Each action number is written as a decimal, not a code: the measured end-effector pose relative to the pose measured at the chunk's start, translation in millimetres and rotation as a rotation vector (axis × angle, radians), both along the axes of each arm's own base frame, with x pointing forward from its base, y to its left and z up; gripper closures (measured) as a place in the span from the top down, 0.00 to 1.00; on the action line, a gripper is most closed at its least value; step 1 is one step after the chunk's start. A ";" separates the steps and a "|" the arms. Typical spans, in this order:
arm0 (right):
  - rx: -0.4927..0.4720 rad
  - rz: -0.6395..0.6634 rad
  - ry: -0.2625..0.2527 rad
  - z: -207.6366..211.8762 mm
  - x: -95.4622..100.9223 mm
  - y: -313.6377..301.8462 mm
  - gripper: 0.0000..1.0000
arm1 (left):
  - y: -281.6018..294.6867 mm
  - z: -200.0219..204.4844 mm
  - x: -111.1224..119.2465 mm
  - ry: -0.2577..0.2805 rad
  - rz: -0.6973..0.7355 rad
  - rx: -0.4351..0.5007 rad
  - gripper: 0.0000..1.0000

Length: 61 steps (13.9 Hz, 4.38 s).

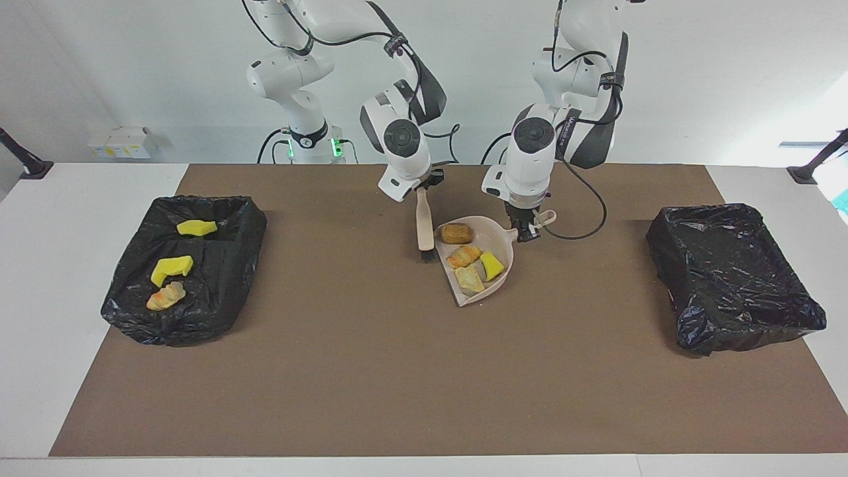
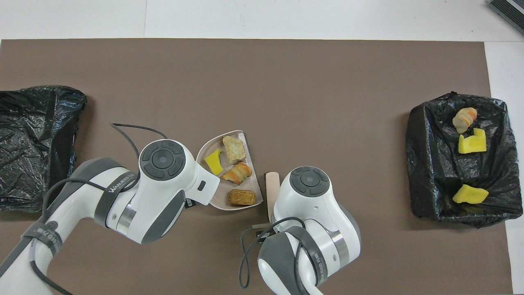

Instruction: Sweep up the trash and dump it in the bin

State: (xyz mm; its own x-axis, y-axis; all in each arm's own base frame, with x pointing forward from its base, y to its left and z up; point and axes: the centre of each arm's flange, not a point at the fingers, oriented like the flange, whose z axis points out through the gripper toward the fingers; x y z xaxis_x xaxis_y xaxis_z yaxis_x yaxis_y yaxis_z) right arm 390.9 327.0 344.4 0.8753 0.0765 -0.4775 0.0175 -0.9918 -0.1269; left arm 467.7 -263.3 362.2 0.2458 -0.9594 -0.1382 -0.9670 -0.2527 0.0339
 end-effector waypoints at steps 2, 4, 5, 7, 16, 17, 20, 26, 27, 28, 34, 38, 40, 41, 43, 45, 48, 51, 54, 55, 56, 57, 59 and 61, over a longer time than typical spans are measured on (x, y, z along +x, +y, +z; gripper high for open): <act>-0.047 -0.036 0.019 15.5 -8.4 -1.8 0.27 | 2.2 1.0 3.4 -0.009 -0.033 -0.011 0.32; -0.080 -0.048 0.020 24.0 -20.3 6.4 0.27 | 9.7 0.9 9.3 -0.012 -0.075 -0.020 0.32; -0.090 -0.049 0.019 25.6 -26.7 13.0 0.27 | 15.4 0.5 13.1 -0.012 -0.090 -0.024 0.32; -0.109 -0.039 0.010 24.6 -44.7 33.3 0.27 | 31.7 0.1 21.7 -0.007 -0.115 -0.028 0.32; -0.106 0.024 -0.058 -4.1 -85.9 107.5 0.27 | 146.0 34.1 90.8 -0.027 -0.228 -0.055 0.32; -0.105 0.024 -0.061 -7.1 -86.2 109.7 0.27 | 163.2 45.5 98.2 -0.027 -0.233 -0.055 0.32; -0.117 -0.010 -0.076 -23.7 -87.7 118.4 0.27 | 213.4 88.8 116.0 -0.027 -0.213 -0.052 0.32; -0.141 -0.010 -0.054 -19.6 -84.2 133.8 0.69 | 327.7 150.8 131.1 -0.101 -0.188 -0.038 0.32; -0.140 -0.010 -0.047 -9.6 -78.7 133.4 0.78 | 344.0 160.0 131.2 -0.117 -0.182 -0.032 0.32; -0.138 -0.012 -0.043 0.0 -73.7 133.0 0.88 | 362.2 168.4 130.5 -0.130 -0.180 -0.024 0.32; -0.160 -0.010 -0.045 40.0 -37.1 117.8 1.00 | 443.9 191.6 118.4 -0.149 -0.159 0.052 0.32; -0.100 0.084 -0.048 85.3 -0.5 76.2 1.00 | 460.3 206.1 119.2 -0.145 -0.192 0.207 0.32; -0.041 0.139 -0.056 116.2 21.3 38.5 1.00 | 472.9 210.3 118.3 -0.164 -0.188 0.250 0.32; -0.024 0.172 -0.069 130.3 32.1 19.3 1.00 | 480.6 211.1 116.5 -0.161 -0.186 0.273 0.32; -0.005 0.236 -0.104 154.3 51.9 -10.9 1.00 | 491.1 213.4 114.2 -0.141 -0.181 0.353 0.32; 0.005 0.281 -0.135 169.1 68.3 -32.2 1.00 | 493.0 217.5 115.3 -0.134 -0.155 0.460 0.32; -0.013 0.323 -0.199 203.8 95.8 -75.8 1.00 | 497.7 219.6 113.8 -0.134 -0.106 0.523 0.32; -0.053 0.345 -0.284 241.2 118.9 -139.8 1.00 | 504.1 222.4 111.8 -0.114 -0.115 0.589 0.32; -0.101 0.384 -0.341 265.9 136.3 -199.5 1.00 | 505.2 226.3 112.1 -0.103 -0.119 0.665 0.32; -0.112 0.389 -0.351 271.4 140.4 -215.6 1.00 | 503.7 227.4 112.9 -0.102 -0.124 0.684 0.32; -0.118 0.390 -0.356 275.2 143.7 -230.8 1.00 | 501.8 228.5 113.9 -0.102 -0.128 0.704 0.32; -0.114 0.394 -0.360 278.2 146.3 -245.8 1.00 | 498.6 229.4 115.3 -0.105 -0.129 0.719 0.32; -0.101 0.406 -0.361 281.4 150.6 -278.4 1.00 | 487.4 230.7 119.8 -0.114 -0.138 0.741 0.32; -0.090 0.408 -0.361 281.0 154.2 -313.1 1.00 | 479.9 231.6 121.8 -0.123 -0.135 0.742 0.32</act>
State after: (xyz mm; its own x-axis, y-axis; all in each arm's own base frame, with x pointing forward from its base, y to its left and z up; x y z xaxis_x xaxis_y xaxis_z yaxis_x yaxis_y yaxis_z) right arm 545.1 13.9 625.5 0.8924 0.4167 -0.1733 0.4296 -0.9020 0.0432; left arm 589.5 216.6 593.9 0.1883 -0.6484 -0.7377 -0.9769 -0.0461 -0.2089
